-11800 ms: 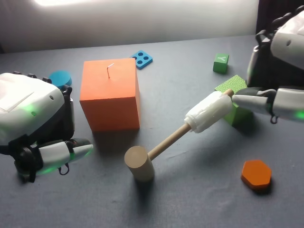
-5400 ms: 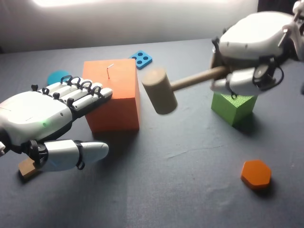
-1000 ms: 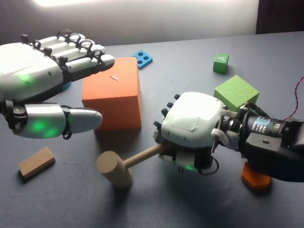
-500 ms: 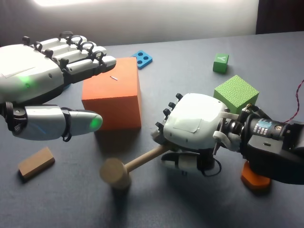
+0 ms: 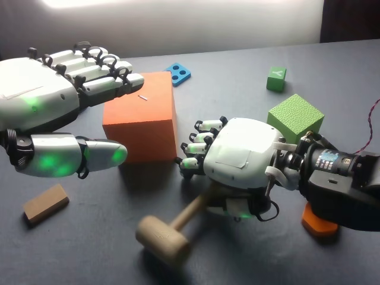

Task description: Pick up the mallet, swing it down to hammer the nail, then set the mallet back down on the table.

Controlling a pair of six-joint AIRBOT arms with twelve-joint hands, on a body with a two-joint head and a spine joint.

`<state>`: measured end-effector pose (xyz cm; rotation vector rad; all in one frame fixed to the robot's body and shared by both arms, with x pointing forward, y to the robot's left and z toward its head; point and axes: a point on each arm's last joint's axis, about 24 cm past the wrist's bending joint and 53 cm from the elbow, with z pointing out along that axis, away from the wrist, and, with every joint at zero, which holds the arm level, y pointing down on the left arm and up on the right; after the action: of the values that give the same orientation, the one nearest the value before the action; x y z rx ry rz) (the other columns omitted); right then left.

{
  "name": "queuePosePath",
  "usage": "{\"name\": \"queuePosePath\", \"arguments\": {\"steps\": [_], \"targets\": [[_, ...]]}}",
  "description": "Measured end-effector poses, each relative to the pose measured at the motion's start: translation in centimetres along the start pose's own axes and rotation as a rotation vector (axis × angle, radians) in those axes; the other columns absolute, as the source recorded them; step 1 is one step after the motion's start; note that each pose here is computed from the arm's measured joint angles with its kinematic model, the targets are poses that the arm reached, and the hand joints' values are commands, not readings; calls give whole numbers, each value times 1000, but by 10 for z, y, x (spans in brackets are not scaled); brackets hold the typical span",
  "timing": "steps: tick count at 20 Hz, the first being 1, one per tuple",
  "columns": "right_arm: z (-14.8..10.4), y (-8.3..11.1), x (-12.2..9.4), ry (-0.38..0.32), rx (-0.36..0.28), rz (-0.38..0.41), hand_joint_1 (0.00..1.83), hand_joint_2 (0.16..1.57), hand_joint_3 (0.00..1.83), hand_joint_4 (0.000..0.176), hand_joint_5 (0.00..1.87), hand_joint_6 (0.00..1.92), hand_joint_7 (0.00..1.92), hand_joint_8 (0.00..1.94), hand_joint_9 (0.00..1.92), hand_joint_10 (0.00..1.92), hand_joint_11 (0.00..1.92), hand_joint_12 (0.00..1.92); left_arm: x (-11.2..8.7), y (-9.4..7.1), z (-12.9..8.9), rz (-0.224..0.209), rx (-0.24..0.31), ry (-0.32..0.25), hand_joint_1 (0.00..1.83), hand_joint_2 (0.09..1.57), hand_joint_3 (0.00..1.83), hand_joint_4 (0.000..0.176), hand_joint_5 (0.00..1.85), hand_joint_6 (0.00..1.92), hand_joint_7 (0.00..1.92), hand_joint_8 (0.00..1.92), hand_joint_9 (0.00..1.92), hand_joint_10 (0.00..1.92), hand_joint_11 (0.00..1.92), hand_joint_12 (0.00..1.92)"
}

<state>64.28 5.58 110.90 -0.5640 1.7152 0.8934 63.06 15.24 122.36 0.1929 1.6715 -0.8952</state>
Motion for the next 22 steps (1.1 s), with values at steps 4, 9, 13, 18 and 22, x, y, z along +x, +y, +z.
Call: {"name": "queuePosePath", "arguments": {"steps": [4,9,13,18,22], "targets": [[-9,1,-4,-1,-1,-7,740,1080,0,0,377,37,434,158,403,299,62,983,0,0,0,0,-1,1,0,1303,0,0,66,8,8,3,0,0,0,0],[-25,11,-31,-31,-5,46,711,1068,0,0,341,0,460,17,455,93,33,918,0,0,0,-22,0,1,0,1300,0,0,54,2,7,2,0,0,0,0],[-48,-12,-46,-15,65,127,685,1069,0,0,431,13,545,98,514,209,88,963,2,-7,1,-47,10,2,0,1305,0,0,314,25,420,27,338,54,12,424],[-88,-24,-66,29,135,259,651,1098,1,0,3,1743,2,1933,121,1915,131,1916,8,-16,2,-59,19,18,247,1282,0,0,300,1919,186,1920,223,1919,116,1916],[-117,-10,-71,72,134,264,548,1126,2,0,275,1921,194,1941,281,1921,420,1921,20,-25,2,-71,34,42,194,1339,9,0,754,1909,826,1921,799,1921,750,1921]]}}
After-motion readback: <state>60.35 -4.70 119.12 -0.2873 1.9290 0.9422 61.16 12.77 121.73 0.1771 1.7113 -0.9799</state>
